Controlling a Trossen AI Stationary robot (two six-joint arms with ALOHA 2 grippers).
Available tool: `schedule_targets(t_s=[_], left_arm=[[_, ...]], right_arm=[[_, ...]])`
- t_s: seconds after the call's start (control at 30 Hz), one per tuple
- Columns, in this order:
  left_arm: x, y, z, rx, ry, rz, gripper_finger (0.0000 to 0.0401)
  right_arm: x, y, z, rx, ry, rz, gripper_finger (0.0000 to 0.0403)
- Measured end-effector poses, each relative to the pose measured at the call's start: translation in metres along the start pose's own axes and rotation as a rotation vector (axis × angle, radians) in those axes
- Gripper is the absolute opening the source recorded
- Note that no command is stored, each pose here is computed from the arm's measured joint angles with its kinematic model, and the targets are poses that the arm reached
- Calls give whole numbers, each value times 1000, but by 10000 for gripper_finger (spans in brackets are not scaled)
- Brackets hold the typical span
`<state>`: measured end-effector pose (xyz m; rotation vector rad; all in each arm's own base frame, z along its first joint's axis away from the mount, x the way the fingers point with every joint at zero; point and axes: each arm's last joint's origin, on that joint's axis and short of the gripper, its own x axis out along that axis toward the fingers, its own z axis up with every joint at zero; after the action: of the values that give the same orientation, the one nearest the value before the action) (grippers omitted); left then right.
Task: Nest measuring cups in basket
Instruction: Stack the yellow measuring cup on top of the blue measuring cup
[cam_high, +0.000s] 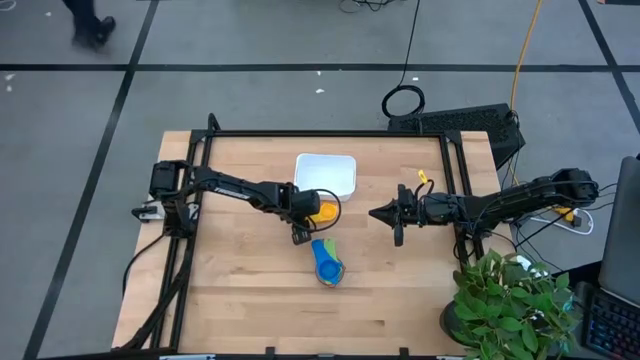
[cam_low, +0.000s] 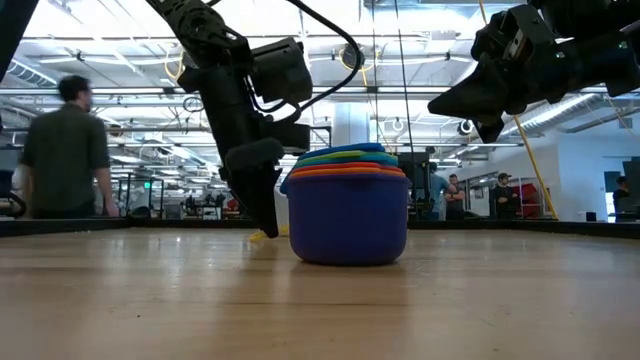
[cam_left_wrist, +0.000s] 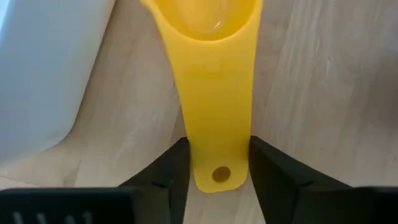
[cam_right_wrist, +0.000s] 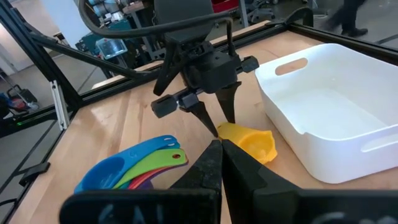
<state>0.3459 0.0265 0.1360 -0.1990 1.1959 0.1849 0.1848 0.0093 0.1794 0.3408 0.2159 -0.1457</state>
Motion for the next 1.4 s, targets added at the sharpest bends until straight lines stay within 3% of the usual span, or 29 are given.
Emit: schedule_targets(t_s=[0.1, 0.33, 0.47, 0.6, 0.67, 0.8, 0.97, 1.17, 1.4], left_arm=[[1, 0, 0, 1, 5, -1, 126], [-8, -4, -2, 33, 6, -24, 122], [-28, -9, -1, 57, -40, -34, 79], [-53, -13, 1, 84, -103, -67, 11], [-62, -15, 0, 77, -107, -92, 7], [-68, -17, 1, 11, -134, -101, 27], [-61, -16, 6, -177, -155, -108, 72], [-40, -7, 5, -360, -93, -59, 159], [-17, -7, 4, -459, -56, -47, 273]], right_arm=[[0, 0, 0, 0, 0, 0, 0], [0, 0, 0, 5, 0, 0, 0], [0, 0, 0, 4, 0, 0, 0], [0, 0, 0, -2, 0, 0, 0], [0, 0, 0, -14, 0, 0, 0], [0, 0, 0, -27, -1, 0, 0], [0, 0, 0, -40, -1, 0, 0], [0, 0, 0, -47, 4, -1, 0], [0, 0, -1, -73, 10, -2, 0]])
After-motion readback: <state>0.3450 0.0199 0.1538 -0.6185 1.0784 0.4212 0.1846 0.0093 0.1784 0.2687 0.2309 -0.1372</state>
